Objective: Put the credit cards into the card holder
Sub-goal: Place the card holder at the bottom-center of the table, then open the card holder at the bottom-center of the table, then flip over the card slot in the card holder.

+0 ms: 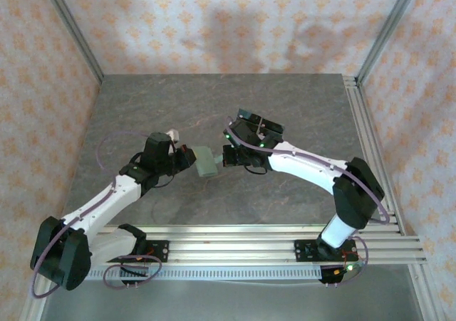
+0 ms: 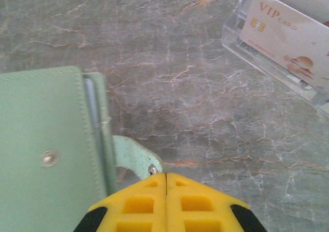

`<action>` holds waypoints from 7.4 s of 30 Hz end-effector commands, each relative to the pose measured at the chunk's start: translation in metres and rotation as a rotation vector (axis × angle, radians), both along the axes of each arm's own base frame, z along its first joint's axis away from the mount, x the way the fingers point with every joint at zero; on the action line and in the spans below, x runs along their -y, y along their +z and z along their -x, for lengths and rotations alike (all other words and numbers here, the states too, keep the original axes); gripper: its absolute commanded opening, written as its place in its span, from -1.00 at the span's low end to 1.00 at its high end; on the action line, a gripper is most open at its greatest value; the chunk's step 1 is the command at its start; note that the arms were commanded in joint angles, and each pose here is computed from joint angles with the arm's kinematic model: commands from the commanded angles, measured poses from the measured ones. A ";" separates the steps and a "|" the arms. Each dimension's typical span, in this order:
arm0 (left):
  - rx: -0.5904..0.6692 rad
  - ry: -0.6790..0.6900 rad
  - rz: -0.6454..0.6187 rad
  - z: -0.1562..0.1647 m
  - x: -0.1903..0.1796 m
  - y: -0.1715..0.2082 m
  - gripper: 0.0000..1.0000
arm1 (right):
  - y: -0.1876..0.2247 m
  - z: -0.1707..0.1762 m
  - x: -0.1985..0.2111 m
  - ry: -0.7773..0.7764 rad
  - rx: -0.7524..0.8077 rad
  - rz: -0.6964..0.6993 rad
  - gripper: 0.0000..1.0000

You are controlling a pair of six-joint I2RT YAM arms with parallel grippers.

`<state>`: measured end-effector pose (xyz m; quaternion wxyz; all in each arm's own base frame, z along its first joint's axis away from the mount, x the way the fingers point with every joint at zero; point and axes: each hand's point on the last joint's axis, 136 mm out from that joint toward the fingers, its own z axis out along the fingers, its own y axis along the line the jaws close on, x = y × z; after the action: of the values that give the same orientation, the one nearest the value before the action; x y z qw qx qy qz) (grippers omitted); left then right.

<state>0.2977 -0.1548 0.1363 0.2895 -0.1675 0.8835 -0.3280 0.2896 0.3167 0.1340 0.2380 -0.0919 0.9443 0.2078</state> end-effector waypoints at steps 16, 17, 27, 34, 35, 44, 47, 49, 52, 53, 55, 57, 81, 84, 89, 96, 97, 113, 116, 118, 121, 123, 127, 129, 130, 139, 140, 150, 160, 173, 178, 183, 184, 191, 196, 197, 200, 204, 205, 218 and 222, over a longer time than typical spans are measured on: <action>-0.064 -0.036 -0.138 0.008 -0.004 -0.050 0.42 | 0.019 0.030 -0.002 0.004 -0.048 -0.145 -1.00; -0.062 -0.042 -0.142 0.008 -0.002 -0.049 0.42 | 0.020 0.030 -0.002 0.004 -0.046 -0.147 -1.00; -0.050 -0.100 -0.220 -0.002 0.017 -0.043 0.46 | 0.028 0.030 -0.001 0.004 -0.030 -0.156 -1.00; -0.092 -0.035 -0.382 -0.004 -0.005 -0.052 0.45 | 0.017 0.031 0.012 -0.009 -0.027 -0.100 -1.00; -0.103 -0.031 -0.412 -0.003 -0.009 -0.054 0.44 | 0.013 0.033 0.015 -0.012 -0.029 -0.091 -1.00; -0.169 -0.070 -0.531 0.006 -0.020 -0.079 0.42 | -0.027 0.047 0.047 -0.048 -0.052 -0.045 -1.00; -0.182 -0.086 -0.532 0.005 -0.017 -0.085 0.42 | -0.032 0.049 0.052 -0.052 -0.041 -0.047 -1.00; -0.185 -0.099 -0.525 0.003 -0.013 -0.087 0.42 | -0.036 0.050 0.055 -0.057 -0.041 -0.043 -1.00; -0.170 -0.127 -0.484 0.000 -0.002 -0.088 0.40 | -0.039 0.050 0.059 -0.063 -0.039 -0.030 -1.00; -0.161 -0.137 -0.462 -0.001 0.003 -0.087 0.39 | -0.040 0.049 0.060 -0.066 -0.039 -0.026 -1.00; -0.135 -0.154 -0.404 -0.004 0.013 -0.084 0.35 | -0.043 0.049 0.063 -0.069 -0.037 -0.013 -1.00; -0.121 -0.168 -0.361 -0.006 0.022 -0.082 0.31 | -0.045 0.049 0.066 -0.074 -0.036 -0.004 -1.00; -0.111 -0.139 -0.280 0.025 0.034 -0.082 -1.00 | -0.078 0.050 0.096 -0.082 -0.079 0.118 -1.00; -0.118 -0.108 -0.294 0.034 0.032 -0.088 -1.00 | -0.077 0.050 0.094 -0.078 -0.093 0.122 -0.77; -0.112 -0.041 -0.327 0.040 0.026 -0.092 -1.00 | -0.056 0.050 0.087 -0.072 -0.108 0.094 -0.24; -0.089 0.041 -0.348 0.042 0.019 -0.093 -1.00 | -0.019 0.054 0.060 -0.041 -0.103 0.003 -0.03; -0.084 0.049 -0.351 0.042 0.018 -0.092 -1.00 | -0.017 0.055 0.054 -0.033 -0.102 -0.010 -0.02; -0.071 0.070 -0.364 0.043 0.018 -0.092 -1.00 | -0.055 0.053 -0.003 0.011 -0.191 -0.074 -0.01; -0.071 0.068 -0.364 0.043 0.018 -0.093 -1.00 | -0.060 0.052 -0.006 0.010 -0.197 -0.072 -0.02; -0.071 0.067 -0.365 0.042 0.018 -0.094 -1.00 | -0.064 0.051 -0.006 0.009 -0.202 -0.065 -0.02; -0.071 0.064 -0.365 0.042 0.019 -0.094 -1.00 | -0.071 0.050 -0.007 0.007 -0.207 -0.053 -0.02; -0.072 0.062 -0.366 0.042 0.020 -0.094 -1.00 | -0.074 0.050 -0.006 0.002 -0.209 -0.045 -0.02; -0.070 0.062 -0.367 0.042 0.020 -0.094 -1.00 | -0.083 0.049 -0.003 -0.008 -0.214 -0.021 -0.02; -0.069 0.060 -0.368 0.042 0.020 -0.094 -1.00 | -0.087 0.050 -0.001 -0.014 -0.216 -0.012 -0.02; -0.069 0.060 -0.366 0.042 0.020 -0.093 -1.00 | -0.089 0.050 0.001 -0.019 -0.220 -0.007 -0.02; -0.070 0.057 -0.371 0.042 0.020 -0.094 -1.00 | -0.098 0.051 0.002 -0.028 -0.238 0.006 -0.02; -0.068 0.058 -0.370 0.042 0.020 -0.094 -1.00 | -0.099 0.051 0.002 -0.030 -0.241 0.007 -0.02; -0.070 0.055 -0.377 0.042 0.020 -0.096 -1.00 | -0.109 0.055 0.014 -0.069 -0.264 0.046 -0.02; -0.069 0.056 -0.378 0.042 0.020 -0.096 -1.00 | -0.110 0.059 0.024 -0.092 -0.274 0.051 -0.03; -0.083 0.032 -0.425 0.045 0.016 -0.106 -0.66 | -0.103 0.060 -0.006 -0.047 -0.326 -0.072 -0.03; -0.067 0.064 -0.472 0.047 0.001 -0.103 0.22 | -0.102 0.057 -0.009 -0.052 -0.338 -0.094 -0.03; -0.047 0.109 -0.523 0.049 -0.016 -0.094 0.55 | -0.103 0.055 -0.007 -0.062 -0.345 -0.098 -0.03; -0.047 0.114 -0.537 0.050 -0.019 -0.094 0.57 | -0.103 0.054 -0.007 -0.063 -0.347 -0.101 -0.03; -0.100 0.124 -0.627 0.059 -0.035 -0.101 0.49 | -0.102 0.052 -0.010 -0.067 -0.359 -0.120 -0.03; -0.143 0.119 -0.637 0.065 -0.037 -0.116 0.27 | -0.097 0.050 -0.019 -0.050 -0.369 -0.145 -0.03; -0.143 0.117 -0.632 0.065 -0.036 -0.118 0.23 | -0.095 0.049 -0.022 -0.047 -0.372 -0.153 -0.03; -0.139 0.115 -0.613 0.065 -0.034 -0.121 0.18 | -0.090 0.046 -0.031 -0.035 -0.380 -0.175 -0.03; -0.127 0.116 -0.582 0.064 -0.030 -0.121 0.17 | -0.084 0.043 -0.044 -0.014 -0.390 -0.196 -0.04; -0.125 0.115 -0.574 0.064 -0.030 -0.121 0.17 | -0.081 0.042 -0.048 -0.007 -0.388 -0.200 -0.04; -0.065 0.243 -0.515 0.072 -0.063 -0.092 0.32 | -0.072 0.044 -0.078 0.032 -0.402 -0.201 -0.05; -0.051 0.290 -0.484 0.077 -0.075 -0.085 0.33 | -0.070 0.047 -0.091 0.049 -0.407 -0.209 -0.05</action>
<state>0.2297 -0.1019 0.0557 0.3395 -0.2016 0.9141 -0.0925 0.2455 0.3982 0.0612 0.0544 -0.0465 0.9432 0.3244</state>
